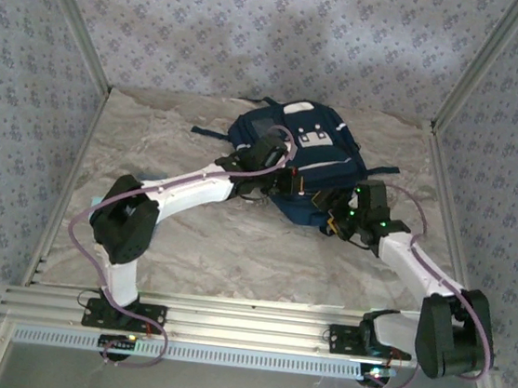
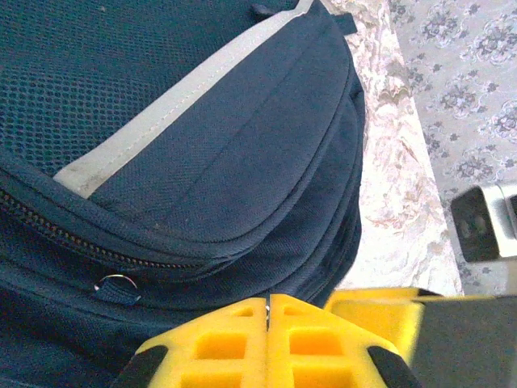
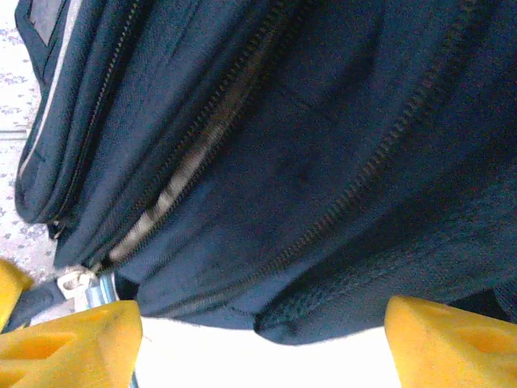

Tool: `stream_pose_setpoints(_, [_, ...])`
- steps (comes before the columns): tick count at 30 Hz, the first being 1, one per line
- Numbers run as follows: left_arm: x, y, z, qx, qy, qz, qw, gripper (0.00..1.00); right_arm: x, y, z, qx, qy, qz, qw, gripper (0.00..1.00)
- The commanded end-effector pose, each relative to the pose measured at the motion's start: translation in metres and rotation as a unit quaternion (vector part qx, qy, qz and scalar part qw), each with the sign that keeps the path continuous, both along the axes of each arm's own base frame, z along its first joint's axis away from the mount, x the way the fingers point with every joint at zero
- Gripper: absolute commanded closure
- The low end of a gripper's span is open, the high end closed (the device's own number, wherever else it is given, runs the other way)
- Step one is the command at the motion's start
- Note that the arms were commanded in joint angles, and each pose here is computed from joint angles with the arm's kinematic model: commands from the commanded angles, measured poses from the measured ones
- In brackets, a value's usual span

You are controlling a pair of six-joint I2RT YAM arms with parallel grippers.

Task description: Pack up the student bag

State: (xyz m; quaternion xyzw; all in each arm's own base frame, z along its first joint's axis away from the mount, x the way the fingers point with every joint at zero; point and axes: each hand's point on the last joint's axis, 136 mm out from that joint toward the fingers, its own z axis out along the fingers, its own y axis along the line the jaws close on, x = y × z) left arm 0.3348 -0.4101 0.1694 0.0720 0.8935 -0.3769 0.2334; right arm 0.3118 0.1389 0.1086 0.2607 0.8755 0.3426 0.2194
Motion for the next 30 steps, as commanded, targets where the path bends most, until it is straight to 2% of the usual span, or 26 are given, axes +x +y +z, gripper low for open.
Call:
stream_pose_setpoints(1, [0.0,-0.019,0.048,-0.064,-0.036,-0.014,0.997,1.0,0.026,0.0,-0.005,-0.012,-0.037,-0.037,0.999,0.27])
stream_pose_setpoints(2, [-0.001,-0.017,0.049,-0.064,-0.038,-0.013,0.997,1.0,0.027,0.0,-0.012,-0.018,-0.03,-0.04,0.999,0.36])
stream_pose_setpoints(5, [-0.002,-0.012,0.05,-0.057,-0.045,-0.011,0.997,1.0,0.031,-0.003,-0.027,-0.026,-0.021,-0.047,0.998,0.75])
stream_pose_setpoints(6, [-0.002,-0.011,0.051,-0.055,-0.046,-0.011,0.997,1.0,0.032,-0.005,-0.029,-0.03,-0.023,-0.049,0.998,0.81])
stream_pose_setpoints(8, [-0.002,-0.009,0.046,-0.045,-0.044,-0.012,0.998,1.0,0.032,-0.011,-0.029,-0.04,-0.027,-0.052,0.998,1.0])
stream_pose_setpoints(14, [0.006,0.01,0.023,-0.005,-0.043,0.008,0.999,1.0,0.025,-0.03,-0.014,-0.057,-0.055,-0.064,0.995,1.0])
stream_pose_setpoints(23, [0.052,0.096,0.003,0.069,-0.062,0.093,0.991,1.0,0.012,-0.064,-0.021,-0.056,-0.033,-0.101,0.993,1.0])
stream_pose_setpoints(30, [0.089,0.127,0.001,0.112,-0.106,0.126,0.98,1.0,0.01,-0.068,-0.024,-0.06,-0.029,-0.098,0.993,1.0])
